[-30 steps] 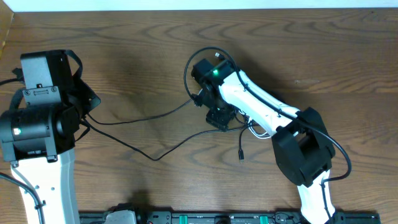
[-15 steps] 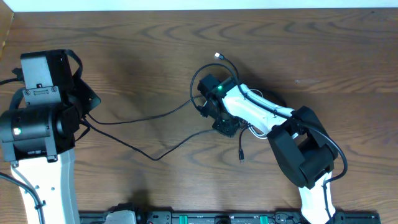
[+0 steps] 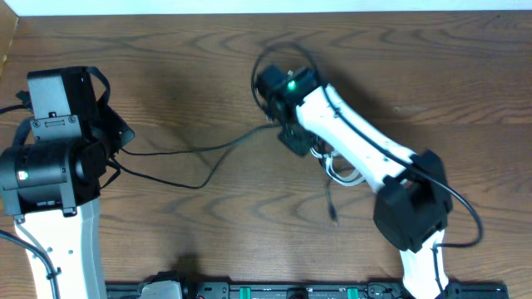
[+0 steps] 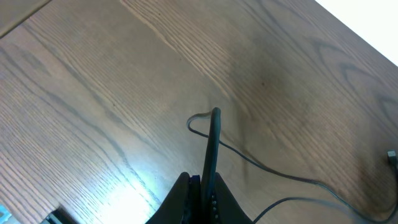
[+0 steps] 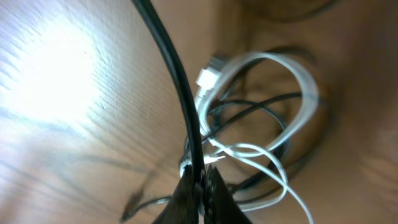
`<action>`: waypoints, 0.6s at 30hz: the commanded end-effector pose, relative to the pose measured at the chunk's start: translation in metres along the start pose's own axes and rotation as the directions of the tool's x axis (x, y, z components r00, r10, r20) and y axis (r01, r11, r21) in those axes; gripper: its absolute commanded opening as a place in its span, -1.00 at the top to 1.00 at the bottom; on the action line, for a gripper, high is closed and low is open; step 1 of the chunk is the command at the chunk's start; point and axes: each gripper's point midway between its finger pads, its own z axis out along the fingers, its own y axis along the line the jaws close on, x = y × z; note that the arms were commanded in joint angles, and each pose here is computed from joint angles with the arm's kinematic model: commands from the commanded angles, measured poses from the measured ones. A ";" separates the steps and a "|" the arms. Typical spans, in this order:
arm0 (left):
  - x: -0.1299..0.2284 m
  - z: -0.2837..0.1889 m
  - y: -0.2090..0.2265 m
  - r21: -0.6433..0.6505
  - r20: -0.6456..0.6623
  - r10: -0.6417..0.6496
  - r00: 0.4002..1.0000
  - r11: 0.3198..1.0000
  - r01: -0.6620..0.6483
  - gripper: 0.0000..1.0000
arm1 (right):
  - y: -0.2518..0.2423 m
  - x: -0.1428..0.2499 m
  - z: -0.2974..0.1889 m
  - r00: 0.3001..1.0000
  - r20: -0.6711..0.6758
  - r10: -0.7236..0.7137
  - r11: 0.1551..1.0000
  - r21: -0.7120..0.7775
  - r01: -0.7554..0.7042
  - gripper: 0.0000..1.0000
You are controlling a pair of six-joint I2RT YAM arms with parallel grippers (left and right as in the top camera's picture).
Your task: Untangle cables
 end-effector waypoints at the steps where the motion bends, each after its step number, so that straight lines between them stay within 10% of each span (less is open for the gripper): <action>1: -0.002 -0.002 0.001 -0.003 0.005 -0.017 1.000 1.000 0.017 0.84 | -0.033 -0.018 -0.094 0.944 0.262 0.201 0.977 0.019 -0.213 0.98; 14: -0.002 -0.002 0.001 -0.002 0.005 -0.017 1.000 1.000 0.017 0.84 | -0.118 0.025 -0.281 0.546 0.727 0.417 0.856 -0.113 -0.504 0.97; 18: -0.002 -0.002 0.001 -0.002 0.005 -0.017 1.000 1.000 0.017 0.83 | -0.112 0.030 -0.294 0.541 0.748 0.385 0.896 -0.162 -0.414 0.98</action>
